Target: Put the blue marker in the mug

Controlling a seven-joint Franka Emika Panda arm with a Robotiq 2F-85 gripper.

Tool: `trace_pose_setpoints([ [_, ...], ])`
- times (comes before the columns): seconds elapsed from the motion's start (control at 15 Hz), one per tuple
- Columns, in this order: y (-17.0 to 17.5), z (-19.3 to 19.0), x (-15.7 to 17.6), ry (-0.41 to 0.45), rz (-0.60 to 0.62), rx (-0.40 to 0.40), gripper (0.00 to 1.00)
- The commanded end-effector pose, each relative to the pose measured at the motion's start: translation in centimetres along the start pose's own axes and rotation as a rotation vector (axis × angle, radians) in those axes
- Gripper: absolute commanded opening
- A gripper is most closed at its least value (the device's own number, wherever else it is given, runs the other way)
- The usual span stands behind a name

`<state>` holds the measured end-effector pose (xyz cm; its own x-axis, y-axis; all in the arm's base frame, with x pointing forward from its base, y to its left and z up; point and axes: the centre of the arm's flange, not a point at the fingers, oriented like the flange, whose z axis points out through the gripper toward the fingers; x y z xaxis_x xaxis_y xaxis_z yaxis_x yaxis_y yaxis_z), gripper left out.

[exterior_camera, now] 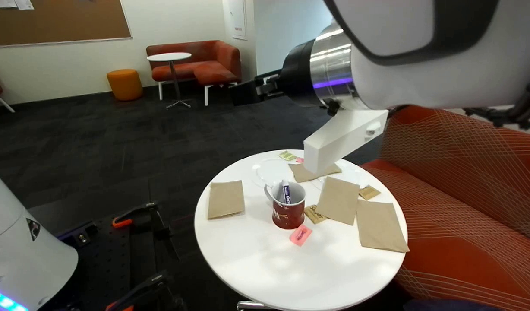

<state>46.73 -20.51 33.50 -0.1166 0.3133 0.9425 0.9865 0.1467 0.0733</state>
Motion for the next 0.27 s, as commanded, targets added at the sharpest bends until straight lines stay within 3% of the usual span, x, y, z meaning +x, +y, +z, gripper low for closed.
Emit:
trace_pose_setpoints([
  [0.0, -0.13, 0.10, 0.08, 0.002, 0.001, 0.001, 1.00],
  [0.2, -0.22, 0.20, 0.07, 0.004, 0.002, 0.002, 1.00],
])
